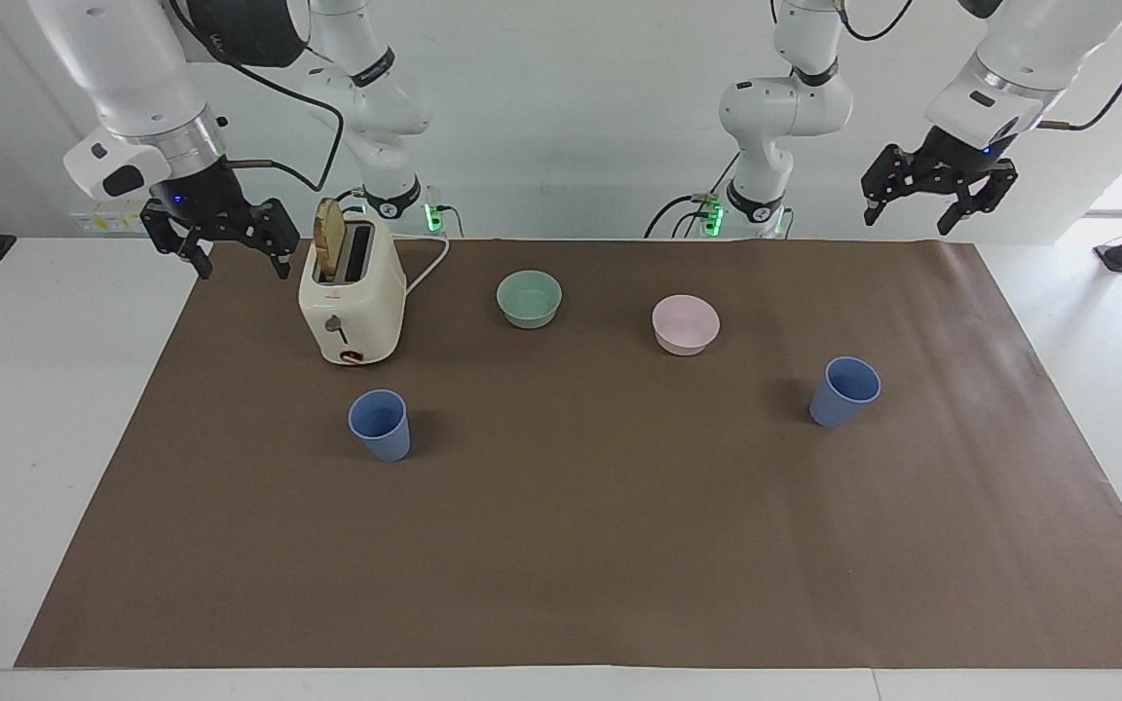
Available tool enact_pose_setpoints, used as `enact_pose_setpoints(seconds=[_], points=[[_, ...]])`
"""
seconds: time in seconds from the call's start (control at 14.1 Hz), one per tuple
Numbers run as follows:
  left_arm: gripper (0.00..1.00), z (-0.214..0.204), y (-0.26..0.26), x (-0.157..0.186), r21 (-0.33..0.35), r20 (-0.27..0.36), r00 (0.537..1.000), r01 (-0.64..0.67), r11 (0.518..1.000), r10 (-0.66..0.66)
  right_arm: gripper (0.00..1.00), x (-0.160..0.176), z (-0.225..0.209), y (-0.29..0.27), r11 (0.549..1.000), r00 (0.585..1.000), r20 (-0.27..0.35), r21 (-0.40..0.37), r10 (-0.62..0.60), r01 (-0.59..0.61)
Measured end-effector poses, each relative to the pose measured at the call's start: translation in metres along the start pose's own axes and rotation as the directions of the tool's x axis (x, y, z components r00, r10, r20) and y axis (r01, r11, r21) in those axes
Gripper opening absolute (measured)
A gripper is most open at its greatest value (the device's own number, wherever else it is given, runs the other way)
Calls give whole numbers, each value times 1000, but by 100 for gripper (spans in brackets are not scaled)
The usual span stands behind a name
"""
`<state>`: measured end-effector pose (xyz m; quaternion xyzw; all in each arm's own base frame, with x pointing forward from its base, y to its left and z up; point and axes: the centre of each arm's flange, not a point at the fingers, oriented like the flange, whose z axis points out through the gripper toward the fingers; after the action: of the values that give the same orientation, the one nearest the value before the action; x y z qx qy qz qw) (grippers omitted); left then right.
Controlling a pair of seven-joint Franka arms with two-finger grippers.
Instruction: Stack blue cups with both arms
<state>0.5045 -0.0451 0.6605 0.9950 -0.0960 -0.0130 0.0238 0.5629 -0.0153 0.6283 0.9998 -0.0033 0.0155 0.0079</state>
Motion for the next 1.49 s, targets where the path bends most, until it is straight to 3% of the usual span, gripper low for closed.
enact_pose_setpoints(seconds=[1.14,1.49], points=[[100,-2,-1,3,3,-30,1000,-2,1000,2,100,0,0,0,1000,1000,0,0,0,0],[100,46,-8,21,3,-44,999,9,1000,-8,100,0,0,0,1000,1000,0,0,0,0]])
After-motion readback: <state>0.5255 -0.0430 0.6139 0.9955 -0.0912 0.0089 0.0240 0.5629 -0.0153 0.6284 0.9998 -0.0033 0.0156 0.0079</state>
